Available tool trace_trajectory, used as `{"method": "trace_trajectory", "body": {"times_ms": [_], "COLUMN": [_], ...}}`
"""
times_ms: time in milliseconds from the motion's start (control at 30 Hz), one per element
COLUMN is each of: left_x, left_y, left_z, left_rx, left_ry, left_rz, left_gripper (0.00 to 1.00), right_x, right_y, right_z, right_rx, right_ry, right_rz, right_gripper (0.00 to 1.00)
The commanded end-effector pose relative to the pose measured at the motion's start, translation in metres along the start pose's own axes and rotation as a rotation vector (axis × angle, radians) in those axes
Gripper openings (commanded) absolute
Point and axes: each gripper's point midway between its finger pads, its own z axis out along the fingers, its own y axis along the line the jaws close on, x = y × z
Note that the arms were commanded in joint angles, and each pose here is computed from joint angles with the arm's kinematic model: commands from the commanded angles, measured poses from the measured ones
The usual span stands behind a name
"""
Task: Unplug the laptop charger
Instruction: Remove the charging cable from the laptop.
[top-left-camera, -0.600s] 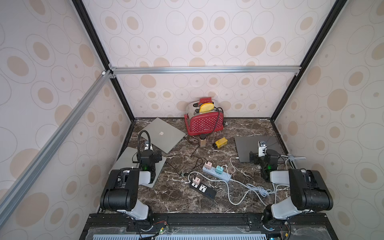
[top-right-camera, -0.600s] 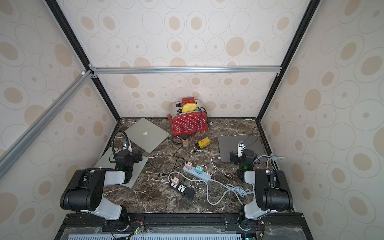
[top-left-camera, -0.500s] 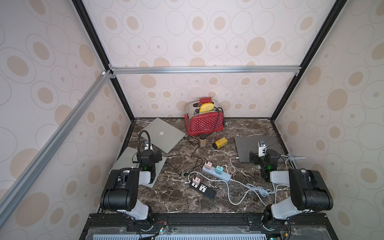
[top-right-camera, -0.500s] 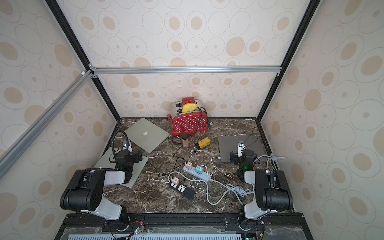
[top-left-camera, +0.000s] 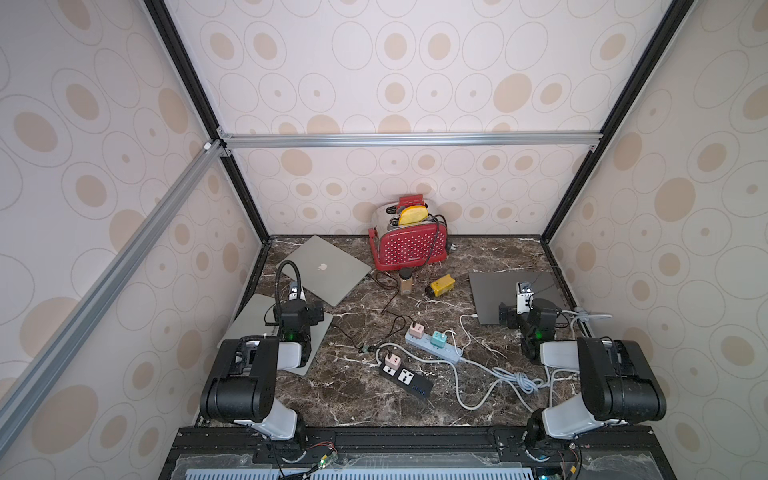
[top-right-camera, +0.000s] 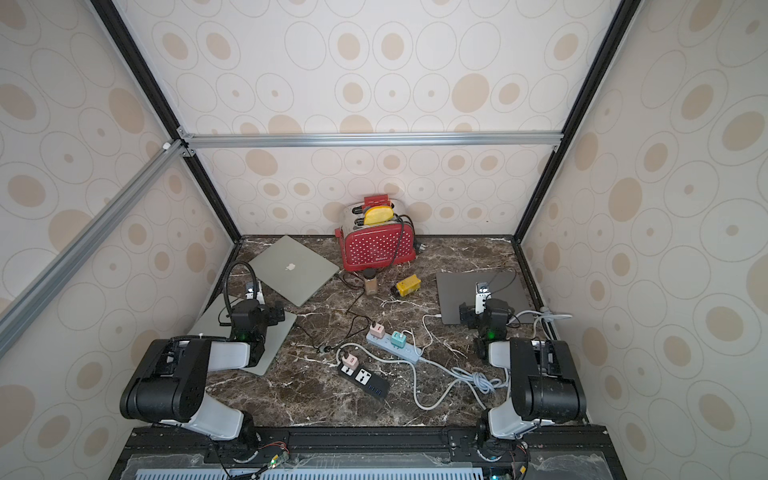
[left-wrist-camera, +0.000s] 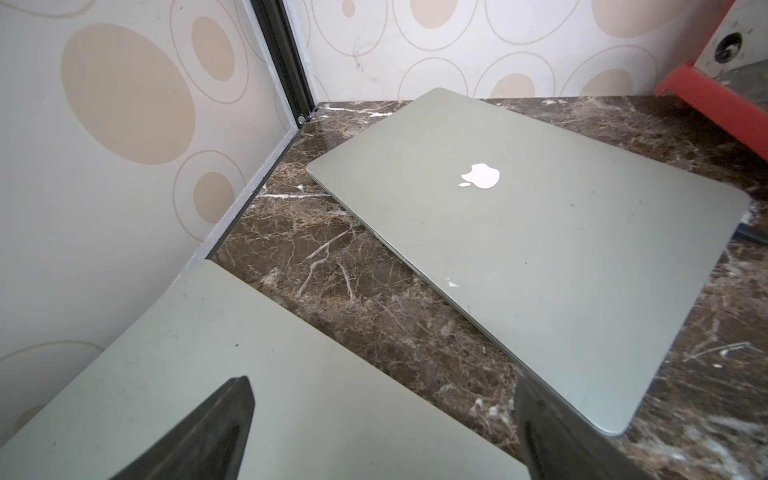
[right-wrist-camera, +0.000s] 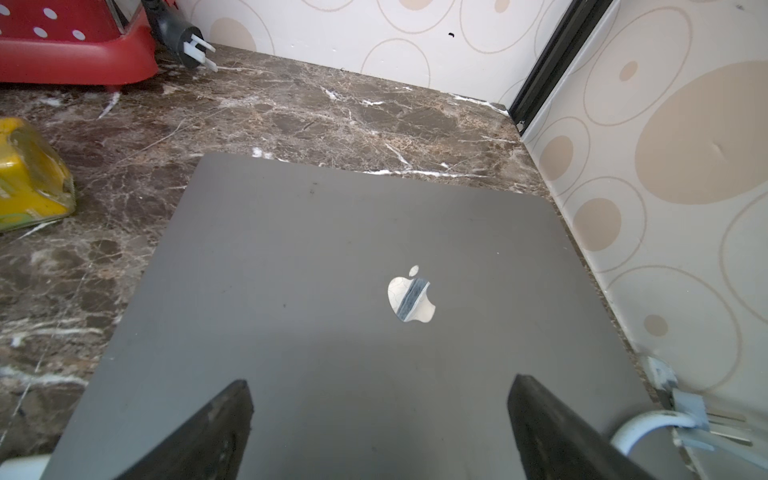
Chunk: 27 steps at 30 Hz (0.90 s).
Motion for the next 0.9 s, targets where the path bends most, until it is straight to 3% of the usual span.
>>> {"method": "trace_trajectory", "body": {"times_ms": [0,867], "left_x": [-0.0153,-0.0156], "left_y": [0.0019,0.0023], "left_z": [0.0025,0.0026], "left_rx": [-0.006,-0.007], "left_ry": [-0.045,-0.045], "left_rz": [-0.001,-0.002], "left_gripper": [0.99,0.99], "right_x": [-0.0056,-0.0050], "right_y": [0.0006,-0.0037], "right_z": [0.0031,0.0020], "right_rx": [0.004,0.029], "right_ry": [-0.012,-0.011], "right_rz": [-0.007,0.002], "right_gripper": [1.00,1.00]}}
